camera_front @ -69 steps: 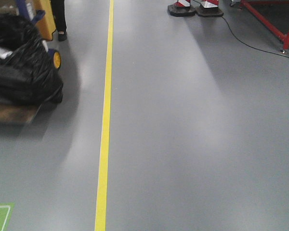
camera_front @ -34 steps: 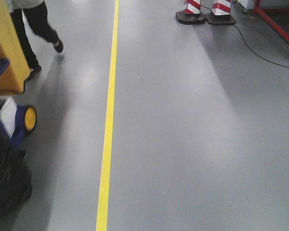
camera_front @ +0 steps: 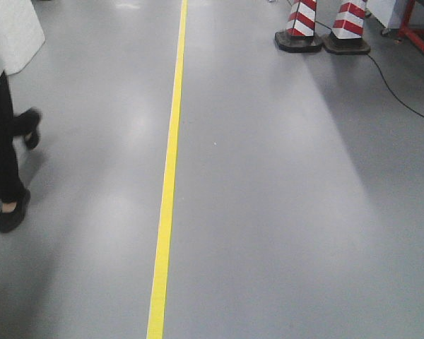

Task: Move and align brake pads A on conveyor
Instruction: 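Drive the base along the yellow-lined aisle past the cones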

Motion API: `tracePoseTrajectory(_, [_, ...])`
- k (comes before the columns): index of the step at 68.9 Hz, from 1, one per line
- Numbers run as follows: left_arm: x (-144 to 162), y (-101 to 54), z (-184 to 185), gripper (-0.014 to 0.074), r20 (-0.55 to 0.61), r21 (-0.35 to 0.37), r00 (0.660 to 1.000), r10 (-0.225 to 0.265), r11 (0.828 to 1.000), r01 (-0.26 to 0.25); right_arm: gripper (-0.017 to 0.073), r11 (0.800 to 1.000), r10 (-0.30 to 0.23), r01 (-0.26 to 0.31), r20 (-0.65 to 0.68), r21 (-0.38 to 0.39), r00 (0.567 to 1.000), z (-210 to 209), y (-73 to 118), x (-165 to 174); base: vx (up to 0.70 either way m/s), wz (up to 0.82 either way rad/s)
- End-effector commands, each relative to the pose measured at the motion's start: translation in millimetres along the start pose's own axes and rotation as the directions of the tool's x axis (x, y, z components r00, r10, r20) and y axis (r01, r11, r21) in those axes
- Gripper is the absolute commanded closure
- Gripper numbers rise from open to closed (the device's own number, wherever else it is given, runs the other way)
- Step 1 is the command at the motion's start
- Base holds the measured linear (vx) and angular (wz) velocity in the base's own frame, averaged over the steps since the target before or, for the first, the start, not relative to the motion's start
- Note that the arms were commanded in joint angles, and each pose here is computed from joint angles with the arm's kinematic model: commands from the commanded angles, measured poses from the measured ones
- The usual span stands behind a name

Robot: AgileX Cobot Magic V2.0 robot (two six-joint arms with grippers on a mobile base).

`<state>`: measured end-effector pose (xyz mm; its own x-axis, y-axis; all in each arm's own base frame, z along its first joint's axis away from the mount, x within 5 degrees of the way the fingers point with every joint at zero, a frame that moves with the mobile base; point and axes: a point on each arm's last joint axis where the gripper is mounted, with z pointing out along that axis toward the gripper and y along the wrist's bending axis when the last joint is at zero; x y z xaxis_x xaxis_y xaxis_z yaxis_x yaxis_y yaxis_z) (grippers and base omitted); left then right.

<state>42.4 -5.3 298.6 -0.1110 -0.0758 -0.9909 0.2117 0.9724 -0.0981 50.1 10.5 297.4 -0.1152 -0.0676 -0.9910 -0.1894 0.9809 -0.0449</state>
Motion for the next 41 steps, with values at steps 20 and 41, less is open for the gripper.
tracePoseTrajectory(20, [-17.1, -3.2, -2.0, 0.0600, 0.105, 0.029, 0.994, -0.005, 1.000, 0.002, 0.0566, 1.000, -0.013, 0.011, 0.117, 0.018, 0.993, -2.2, -1.6, -17.5, 0.65, 0.05])
tracePoseTrajectory(41, [-17.1, -3.2, -2.0, 0.0600, 0.105, 0.029, 0.994, -0.005, 1.000, 0.002, 0.0566, 1.000, -0.013, 0.011, 0.117, 0.018, 0.993, -2.2, -1.6, -17.5, 0.66, 0.02])
